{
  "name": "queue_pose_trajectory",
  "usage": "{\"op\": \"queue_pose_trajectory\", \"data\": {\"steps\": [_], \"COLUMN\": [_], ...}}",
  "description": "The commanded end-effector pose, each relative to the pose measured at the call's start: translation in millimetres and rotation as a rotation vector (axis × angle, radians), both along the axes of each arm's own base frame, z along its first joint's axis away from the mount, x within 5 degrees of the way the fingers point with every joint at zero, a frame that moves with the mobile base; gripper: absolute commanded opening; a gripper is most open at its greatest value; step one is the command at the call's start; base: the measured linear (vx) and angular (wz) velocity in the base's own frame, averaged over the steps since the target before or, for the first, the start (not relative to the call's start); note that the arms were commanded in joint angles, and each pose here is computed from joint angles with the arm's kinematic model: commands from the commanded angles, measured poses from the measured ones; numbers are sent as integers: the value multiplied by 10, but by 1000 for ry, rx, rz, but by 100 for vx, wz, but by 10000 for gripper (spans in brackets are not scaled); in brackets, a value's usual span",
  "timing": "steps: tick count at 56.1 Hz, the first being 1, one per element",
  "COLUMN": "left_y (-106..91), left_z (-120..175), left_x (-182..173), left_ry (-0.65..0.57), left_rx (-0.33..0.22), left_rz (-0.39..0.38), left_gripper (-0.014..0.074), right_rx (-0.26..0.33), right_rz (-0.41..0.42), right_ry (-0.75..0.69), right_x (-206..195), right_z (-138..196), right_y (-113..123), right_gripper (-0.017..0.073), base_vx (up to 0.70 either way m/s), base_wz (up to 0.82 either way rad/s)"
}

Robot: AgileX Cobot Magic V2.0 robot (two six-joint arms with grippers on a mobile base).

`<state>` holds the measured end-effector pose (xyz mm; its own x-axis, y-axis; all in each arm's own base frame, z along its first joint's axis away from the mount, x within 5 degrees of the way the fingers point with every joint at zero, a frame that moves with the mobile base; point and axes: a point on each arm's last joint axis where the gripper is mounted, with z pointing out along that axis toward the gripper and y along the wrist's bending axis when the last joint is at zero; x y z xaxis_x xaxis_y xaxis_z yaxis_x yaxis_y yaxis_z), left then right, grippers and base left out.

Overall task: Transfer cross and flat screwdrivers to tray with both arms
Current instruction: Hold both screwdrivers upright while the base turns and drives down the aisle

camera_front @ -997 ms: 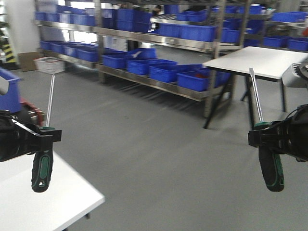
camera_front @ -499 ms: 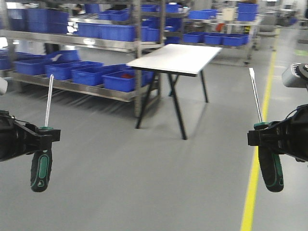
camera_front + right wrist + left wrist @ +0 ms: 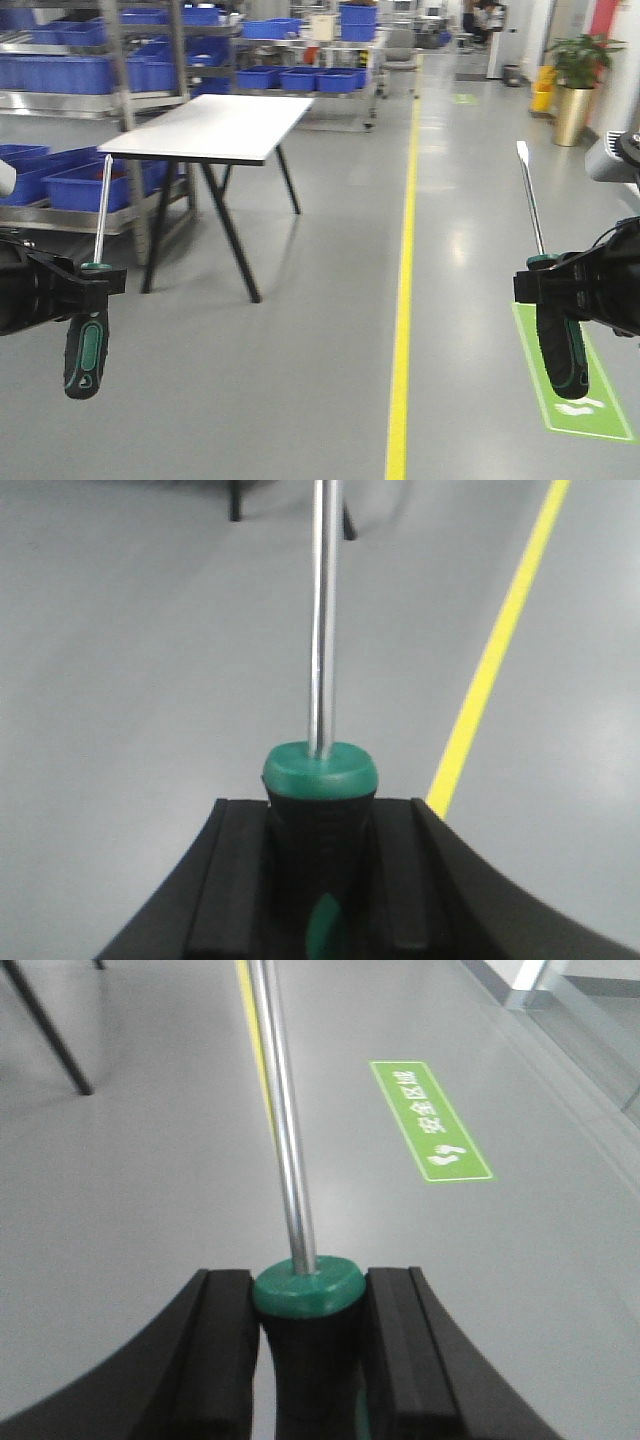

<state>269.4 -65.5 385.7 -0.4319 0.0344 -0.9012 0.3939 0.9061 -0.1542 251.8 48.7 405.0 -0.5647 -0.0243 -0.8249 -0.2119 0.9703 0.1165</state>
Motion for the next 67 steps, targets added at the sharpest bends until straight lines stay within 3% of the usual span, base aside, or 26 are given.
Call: {"op": "queue_pose_trajectory", "data": {"steps": [1,32,67], "left_y": [12,12,12], "left_z": [212,212,212], "left_x": [-49,-49,-49], "left_ry": [-97,-97,-97], "left_rx": [-50,-50,-50], "left_rz": [35,35,35], "left_gripper": [-1,-1,-1], "right_rx": [29,31,30], "right_rz": [-12,-12,-12], "right_ry": [-144,-144,-144], "right_x": [-40,-40,-40], "right_z": [255,255,255], "right_y": [-15,-14,-15], "right_gripper": [-8,-8,-8], "base_vx": [29,34,45], "base_wz": [-53,-26,41]}}
